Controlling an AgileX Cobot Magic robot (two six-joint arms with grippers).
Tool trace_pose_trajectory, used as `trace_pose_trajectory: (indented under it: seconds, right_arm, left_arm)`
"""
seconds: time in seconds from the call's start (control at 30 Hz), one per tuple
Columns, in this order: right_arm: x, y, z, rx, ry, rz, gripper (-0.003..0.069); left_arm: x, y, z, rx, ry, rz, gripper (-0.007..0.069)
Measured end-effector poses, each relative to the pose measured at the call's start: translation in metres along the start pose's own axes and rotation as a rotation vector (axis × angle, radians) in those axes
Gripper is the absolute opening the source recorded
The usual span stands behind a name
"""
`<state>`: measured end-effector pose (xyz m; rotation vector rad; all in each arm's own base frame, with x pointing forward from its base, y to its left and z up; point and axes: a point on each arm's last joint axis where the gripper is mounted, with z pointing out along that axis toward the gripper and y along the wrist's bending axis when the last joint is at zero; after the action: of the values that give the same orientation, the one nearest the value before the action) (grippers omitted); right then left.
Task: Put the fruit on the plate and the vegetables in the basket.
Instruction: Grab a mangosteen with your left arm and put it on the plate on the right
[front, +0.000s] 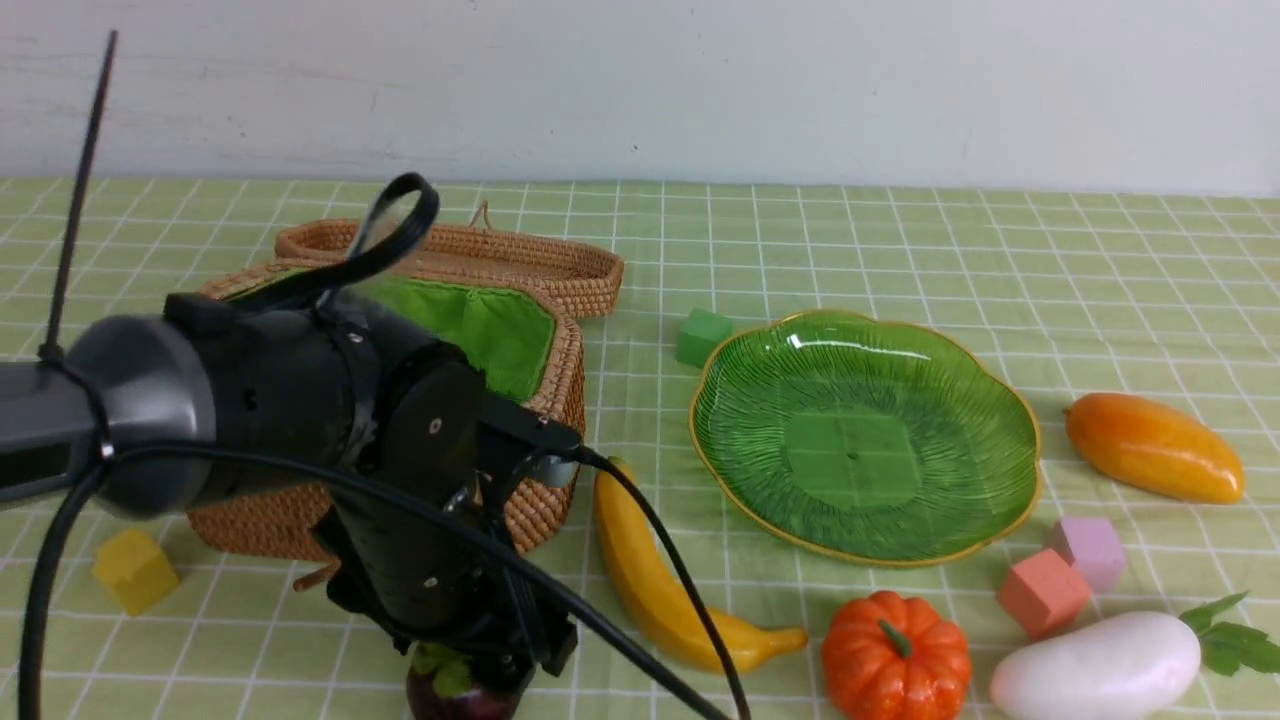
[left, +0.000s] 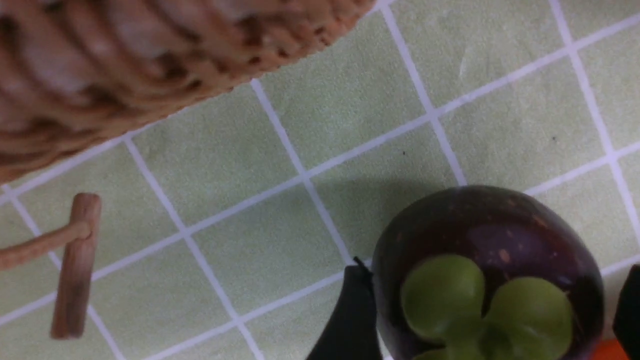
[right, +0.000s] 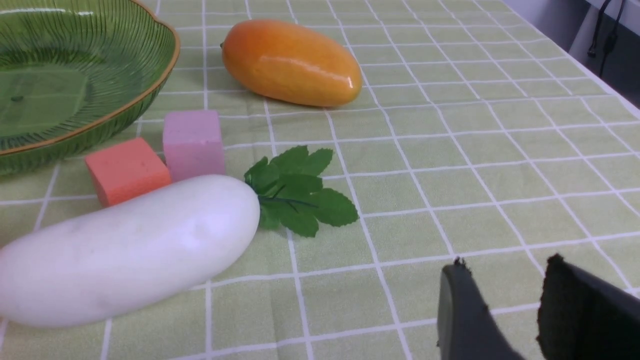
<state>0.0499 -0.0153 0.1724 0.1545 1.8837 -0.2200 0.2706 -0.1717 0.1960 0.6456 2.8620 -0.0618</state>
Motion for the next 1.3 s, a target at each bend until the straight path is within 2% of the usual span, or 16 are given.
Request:
trace_pose_trajectory:
  seconds: [0.17, 0.37, 0.5, 0.63, 0.77, 0.97, 1.0, 1.07, 1.17, 1.3]
  right_arm:
    - [0.0, 0.0, 0.0, 0.0, 0.0, 0.0, 0.0241]
    - [0.0, 0.0, 0.0, 0.0, 0.0, 0.0, 0.0241]
    - [0.0, 0.0, 0.0, 0.0, 0.0, 0.0, 0.0241]
    - [0.0, 0.0, 0.0, 0.0, 0.0, 0.001, 0.0241]
    - [0.0, 0.0, 0.0, 0.0, 0.0, 0.001, 0.0241]
    - [0.0, 0.0, 0.0, 0.0, 0.0, 0.001, 0.0241]
    - [0.0, 0.0, 0.0, 0.0, 0.0, 0.001, 0.0241]
    - [0.0, 0.0, 0.0, 0.0, 0.0, 0.001, 0.0241]
    - [0.0, 0.0, 0.0, 0.0, 0.0, 0.001, 0.0241]
    - [0.0, 0.0, 0.0, 0.0, 0.0, 0.001, 0.0241]
  left_arm:
    - [0.0, -0.001, 0.017, -0.006, 0.045, 0.002, 0.0627]
    - [0.0, -0.001, 0.018, -0.006, 0.048, 0.004, 0.0576]
    - [0.0, -0.001, 0.018, -0.006, 0.05, 0.005, 0.0573]
    - [0.001, -0.001, 0.014, -0.004, 0.048, 0.007, 0.0573]
    - [-0.005, -0.004, -0.004, 0.039, 0.002, 0.008, 0.0573]
    - [-0.033, -0.037, -0.055, 0.203, -0.15, 0.145, 0.0573]
    - [-0.042, -0.053, -0.072, 0.252, -0.213, 0.204, 0.0573]
    - [-0.052, -0.07, -0.085, 0.288, -0.292, 0.258, 0.0573]
    - [-0.074, -0.086, -0.101, 0.32, -0.437, 0.254, 0.0573]
    - [-0.116, -0.094, -0.095, 0.344, -0.579, 0.14, 0.0573]
